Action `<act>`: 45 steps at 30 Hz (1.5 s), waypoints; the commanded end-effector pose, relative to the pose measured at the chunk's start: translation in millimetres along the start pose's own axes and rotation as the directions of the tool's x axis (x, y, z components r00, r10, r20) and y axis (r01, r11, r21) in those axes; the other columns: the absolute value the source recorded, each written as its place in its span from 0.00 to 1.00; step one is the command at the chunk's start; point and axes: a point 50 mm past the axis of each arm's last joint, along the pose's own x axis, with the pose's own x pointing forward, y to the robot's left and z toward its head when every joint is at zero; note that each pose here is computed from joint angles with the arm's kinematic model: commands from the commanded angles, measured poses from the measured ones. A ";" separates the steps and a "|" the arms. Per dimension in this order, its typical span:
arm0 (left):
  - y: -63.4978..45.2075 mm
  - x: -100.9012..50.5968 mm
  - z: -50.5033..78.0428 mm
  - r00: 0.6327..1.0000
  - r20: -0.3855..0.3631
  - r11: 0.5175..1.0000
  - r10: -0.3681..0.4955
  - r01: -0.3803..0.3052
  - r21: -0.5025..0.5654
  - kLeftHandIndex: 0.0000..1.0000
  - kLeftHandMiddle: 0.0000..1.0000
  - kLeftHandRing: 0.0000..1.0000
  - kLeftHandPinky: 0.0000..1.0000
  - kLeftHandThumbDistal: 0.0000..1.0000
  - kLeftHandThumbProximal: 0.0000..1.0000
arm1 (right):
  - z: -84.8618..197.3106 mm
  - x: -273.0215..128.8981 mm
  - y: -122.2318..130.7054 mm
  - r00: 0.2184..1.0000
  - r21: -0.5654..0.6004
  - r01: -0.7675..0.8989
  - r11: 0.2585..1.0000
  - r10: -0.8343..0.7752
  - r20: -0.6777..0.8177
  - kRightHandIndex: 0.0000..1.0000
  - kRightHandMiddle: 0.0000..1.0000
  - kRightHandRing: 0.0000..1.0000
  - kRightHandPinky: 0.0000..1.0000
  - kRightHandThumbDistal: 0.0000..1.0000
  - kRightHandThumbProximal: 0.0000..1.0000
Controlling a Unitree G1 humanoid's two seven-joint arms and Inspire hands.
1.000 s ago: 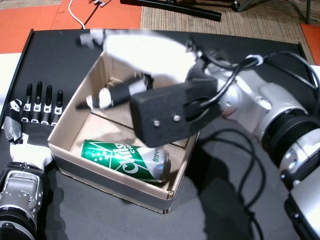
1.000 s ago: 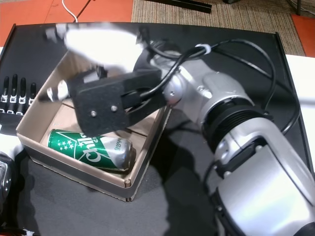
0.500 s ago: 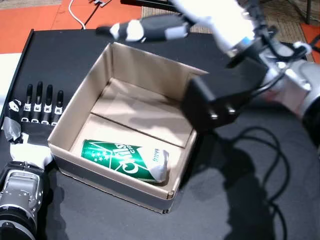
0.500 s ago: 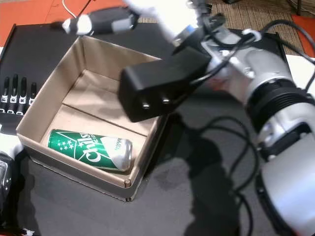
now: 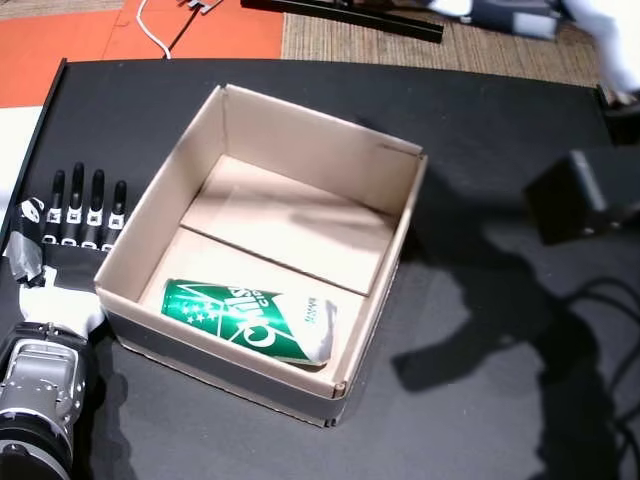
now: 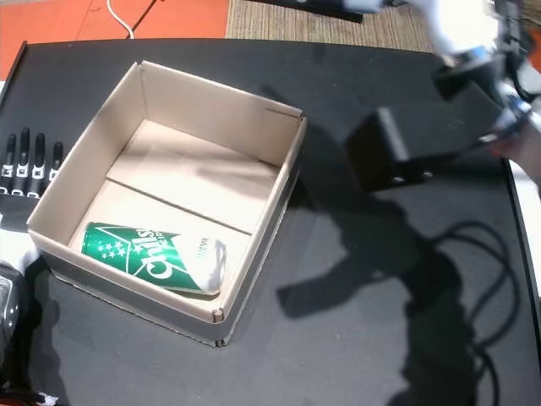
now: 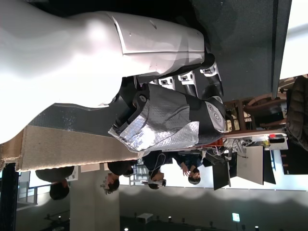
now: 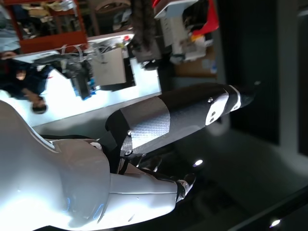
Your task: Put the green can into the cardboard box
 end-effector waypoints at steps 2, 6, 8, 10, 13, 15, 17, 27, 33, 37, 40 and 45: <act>33.1 -14.3 -13.7 0.988 -0.060 0.990 0.142 -0.142 0.002 0.59 0.55 0.62 0.79 0.00 0.50 | -10.7 -18.8 -16.4 0.996 -0.001 0.067 0.998 -0.067 -0.056 0.82 0.89 0.98 0.99 0.99 0.58; 33.7 -14.5 -13.3 0.987 -0.057 0.989 0.150 -0.150 0.007 0.58 0.54 0.61 0.77 0.00 0.52 | -18.6 -48.2 -28.0 0.987 0.043 0.097 0.994 -0.091 -0.133 0.60 0.82 0.98 0.96 0.94 0.52; 34.2 -14.9 -13.1 0.987 -0.059 0.989 0.147 -0.147 0.010 0.59 0.54 0.61 0.77 0.00 0.52 | -20.2 -66.6 -30.5 0.980 0.079 0.100 0.992 -0.085 -0.179 0.56 0.81 0.99 0.96 0.86 0.50; 34.6 -15.1 -12.9 0.987 -0.060 0.989 0.148 -0.148 0.010 0.59 0.53 0.60 0.78 0.00 0.52 | -19.0 -85.7 -29.1 0.971 0.119 0.105 0.987 -0.076 -0.228 0.66 0.84 0.98 0.96 0.82 0.51; 35.3 -15.5 -11.9 0.987 -0.058 0.989 0.147 -0.146 0.015 0.58 0.53 0.60 0.77 0.00 0.51 | -12.5 -115.7 -21.6 0.954 0.199 0.094 0.975 -0.031 -0.298 0.75 0.88 0.97 0.98 0.69 0.53; 36.0 -15.9 -10.9 0.988 -0.059 0.990 0.142 -0.140 0.023 0.59 0.53 0.60 0.78 0.00 0.52 | -7.6 -135.4 -16.6 0.933 0.229 0.086 0.970 0.002 -0.360 0.75 0.88 0.95 0.99 0.72 0.56; 36.3 -16.1 -10.3 0.989 -0.057 0.990 0.139 -0.137 0.030 0.59 0.53 0.59 0.76 0.00 0.52 | -0.9 -154.3 -10.7 0.894 0.272 0.099 0.957 0.034 -0.446 0.77 0.87 0.96 1.00 0.74 0.56; 38.1 -17.2 -6.8 0.990 -0.051 0.991 0.134 -0.132 0.034 0.55 0.51 0.60 0.78 0.00 0.56 | 63.8 -245.1 3.9 0.742 0.510 0.093 0.855 0.282 -0.608 0.86 0.93 0.98 1.00 0.85 0.55; 37.4 -16.7 -3.8 0.990 -0.045 0.990 0.136 -0.134 0.039 0.53 0.49 0.58 0.75 0.00 0.52 | 93.1 -286.7 26.2 0.653 0.558 0.131 0.819 0.352 -0.670 0.84 0.93 0.99 1.00 0.91 0.50; 36.8 -16.5 -1.9 0.991 -0.044 0.991 0.128 -0.127 0.037 0.55 0.50 0.57 0.78 0.00 0.54 | 110.5 -299.5 44.3 0.605 0.536 0.181 0.825 0.336 -0.722 0.84 0.92 0.97 1.00 0.94 0.54; 36.9 -16.6 -1.0 0.991 -0.046 0.992 0.125 -0.123 0.042 0.55 0.50 0.58 0.77 0.00 0.55 | 120.4 -300.4 58.4 0.584 0.532 0.227 0.816 0.323 -0.745 0.86 0.92 0.97 1.00 0.93 0.56; 38.2 -17.5 1.0 0.991 -0.042 0.992 0.125 -0.123 0.040 0.53 0.49 0.58 0.75 0.00 0.54 | 132.3 -299.4 76.2 0.547 0.562 0.288 0.775 0.349 -0.761 0.91 0.94 0.99 1.00 0.93 0.53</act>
